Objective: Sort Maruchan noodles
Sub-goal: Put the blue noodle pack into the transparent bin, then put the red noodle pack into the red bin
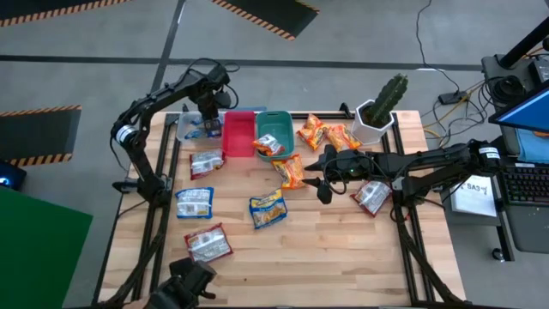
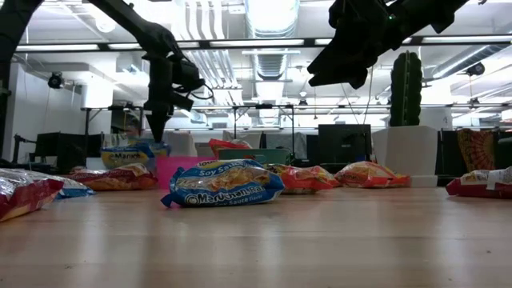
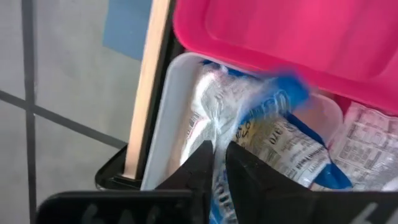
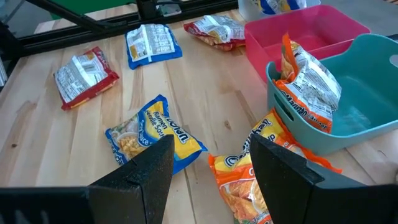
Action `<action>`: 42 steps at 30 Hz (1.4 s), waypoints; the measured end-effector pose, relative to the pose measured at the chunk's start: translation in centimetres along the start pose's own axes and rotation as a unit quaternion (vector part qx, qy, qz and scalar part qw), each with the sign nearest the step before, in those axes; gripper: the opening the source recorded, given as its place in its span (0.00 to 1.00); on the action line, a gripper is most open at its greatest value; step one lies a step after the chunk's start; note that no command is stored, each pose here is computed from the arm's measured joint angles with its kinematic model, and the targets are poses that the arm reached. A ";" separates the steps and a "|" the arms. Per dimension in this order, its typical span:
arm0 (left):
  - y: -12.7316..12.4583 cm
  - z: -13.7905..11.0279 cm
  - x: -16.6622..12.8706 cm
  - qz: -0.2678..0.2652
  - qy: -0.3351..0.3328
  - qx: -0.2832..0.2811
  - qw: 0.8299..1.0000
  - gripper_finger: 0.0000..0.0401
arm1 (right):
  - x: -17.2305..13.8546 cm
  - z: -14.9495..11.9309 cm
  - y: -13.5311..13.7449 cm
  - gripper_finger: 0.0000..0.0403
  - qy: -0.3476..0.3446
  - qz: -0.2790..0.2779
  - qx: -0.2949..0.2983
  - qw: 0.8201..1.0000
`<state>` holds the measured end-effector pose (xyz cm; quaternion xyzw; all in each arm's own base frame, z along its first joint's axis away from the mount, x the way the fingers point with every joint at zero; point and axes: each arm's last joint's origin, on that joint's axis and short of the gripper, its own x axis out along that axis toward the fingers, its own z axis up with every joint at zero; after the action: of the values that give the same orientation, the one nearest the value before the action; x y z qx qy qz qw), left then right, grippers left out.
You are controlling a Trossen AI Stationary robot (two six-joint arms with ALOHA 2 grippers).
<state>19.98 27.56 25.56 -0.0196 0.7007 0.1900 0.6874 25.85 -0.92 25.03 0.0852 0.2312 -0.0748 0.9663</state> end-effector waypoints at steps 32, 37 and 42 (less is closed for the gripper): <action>-14.9 -0.3 -6.6 -0.122 -0.339 0.063 0.931 0.22 | 2.4 -1.7 -0.2 0.50 0.048 -0.034 0.220 0.974; -17.6 -1.7 -6.2 -0.120 -0.408 0.094 0.900 0.22 | 3.0 -2.6 -0.5 0.50 0.077 -0.052 0.269 0.959; -18.7 -3.1 -5.8 -0.116 -0.468 0.089 0.872 0.22 | 2.7 -2.7 -1.7 0.50 0.087 -0.080 0.313 0.942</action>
<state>22.74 7.99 26.71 0.0515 0.3037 0.0328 0.9508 26.78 -2.31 21.15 0.3704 0.2858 -0.2128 0.8578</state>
